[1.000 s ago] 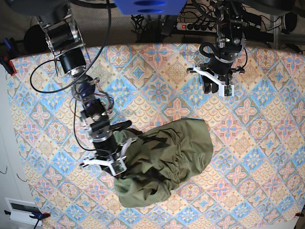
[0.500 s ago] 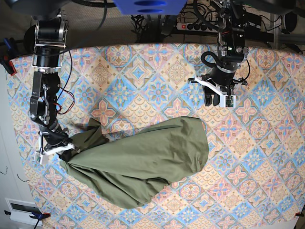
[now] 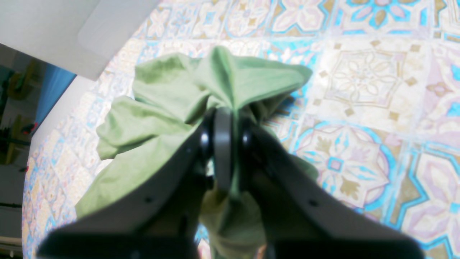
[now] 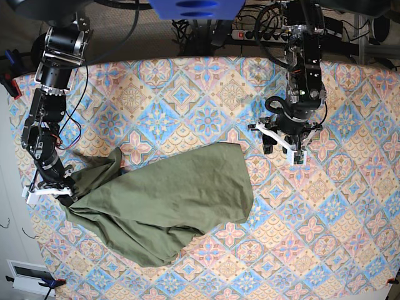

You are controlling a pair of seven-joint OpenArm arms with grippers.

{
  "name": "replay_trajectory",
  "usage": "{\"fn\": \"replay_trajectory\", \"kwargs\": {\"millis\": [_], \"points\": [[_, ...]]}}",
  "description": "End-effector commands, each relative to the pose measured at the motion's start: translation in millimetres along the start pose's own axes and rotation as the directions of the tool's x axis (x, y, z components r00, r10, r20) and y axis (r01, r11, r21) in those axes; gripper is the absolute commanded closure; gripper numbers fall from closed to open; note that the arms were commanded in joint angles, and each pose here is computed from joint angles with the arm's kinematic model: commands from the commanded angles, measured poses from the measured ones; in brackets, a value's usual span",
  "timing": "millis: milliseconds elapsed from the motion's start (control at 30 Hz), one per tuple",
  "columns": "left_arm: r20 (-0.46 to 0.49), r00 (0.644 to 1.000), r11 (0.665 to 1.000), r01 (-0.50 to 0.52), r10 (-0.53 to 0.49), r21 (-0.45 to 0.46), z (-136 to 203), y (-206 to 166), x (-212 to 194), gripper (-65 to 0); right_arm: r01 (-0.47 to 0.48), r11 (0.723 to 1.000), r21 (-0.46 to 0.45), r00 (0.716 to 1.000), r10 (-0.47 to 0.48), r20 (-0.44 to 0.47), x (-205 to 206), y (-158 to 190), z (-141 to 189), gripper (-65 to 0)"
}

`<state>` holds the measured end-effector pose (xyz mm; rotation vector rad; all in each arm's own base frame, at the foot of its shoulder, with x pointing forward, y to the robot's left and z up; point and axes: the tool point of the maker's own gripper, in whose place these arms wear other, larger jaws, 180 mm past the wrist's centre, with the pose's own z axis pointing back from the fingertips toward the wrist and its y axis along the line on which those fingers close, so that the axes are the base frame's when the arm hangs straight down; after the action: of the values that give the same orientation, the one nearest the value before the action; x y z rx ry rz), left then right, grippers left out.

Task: Layout the t-shirt on the table in an organized manner, then fold the t-shirt properly
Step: 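Reach the left gripper to the shirt's opposite edge and grasp it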

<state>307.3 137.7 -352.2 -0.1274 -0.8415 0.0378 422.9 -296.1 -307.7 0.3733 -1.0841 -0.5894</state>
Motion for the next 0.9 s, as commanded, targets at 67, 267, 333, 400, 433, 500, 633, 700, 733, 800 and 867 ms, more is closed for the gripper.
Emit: {"fn": "replay_trajectory", "kwargs": {"millis": [67,267,333,400,433,500,633,700,733,800,867], "points": [[-0.021,1.000,1.000,0.006,-0.006,-0.023,-16.9,-6.7,-0.6,-29.3,-0.023,0.999,0.034,0.998,0.021,0.065,26.4,12.6,2.3,-0.8],[-0.077,0.997,0.998,0.009,-0.013,-0.055,-43.6,-19.7,-6.6,-29.3,-0.040,0.998,0.057,0.996,0.035,0.085,32.4,23.6,5.4,-0.8],[-0.069,0.997,0.997,0.026,-0.031,-0.072,-47.3,-27.8,0.0,-29.3,-0.044,0.997,0.062,0.995,0.039,0.091,34.4,26.1,6.5,-0.8],[-0.062,0.997,0.995,0.039,-0.045,-0.092,-49.1,-37.1,4.3,-29.3,-0.044,0.997,0.062,0.995,0.039,0.091,34.4,26.1,6.5,-0.8],[-0.062,0.997,0.994,0.035,-0.042,-0.099,-49.6,-41.0,4.2,-29.3,-0.044,0.997,0.062,0.995,0.039,0.091,34.4,26.1,6.5,-0.8],[-0.056,0.998,0.993,0.033,-0.039,-0.109,-50.0,-46.0,7.0,-29.4,-0.044,0.997,0.062,0.995,0.039,0.091,34.4,26.1,6.5,-0.8],[-0.044,0.999,0.983,0.002,-0.010,-0.186,-49.3,-60.5,15.3,-31.1,-0.043,0.997,0.063,0.995,0.037,0.091,33.9,26.4,6.3,-0.8],[-0.083,0.996,0.980,-0.036,0.020,-0.198,-54.5,-60.2,5.0,-31.0,-0.043,0.997,0.063,0.995,0.037,0.091,33.9,26.4,6.3,-0.8],[-0.101,0.994,0.979,-0.048,0.028,-0.199,-57.4,-59.9,-0.6,-31.0,-0.043,0.997,0.063,0.995,0.037,0.091,33.9,26.4,6.3,-0.8],[-0.130,0.991,0.979,-0.061,0.036,-0.194,-63.5,-57.8,-8.0,-31.0,-0.044,0.997,0.064,0.995,0.038,0.090,33.4,26.8,6.2,-0.8],[-0.152,0.987,0.978,-0.075,0.045,-0.196,-66.7,-60.2,-15.2,-31.0,-0.045,0.997,0.063,0.995,0.039,0.090,33.5,26.6,6.2,-0.8]]}}
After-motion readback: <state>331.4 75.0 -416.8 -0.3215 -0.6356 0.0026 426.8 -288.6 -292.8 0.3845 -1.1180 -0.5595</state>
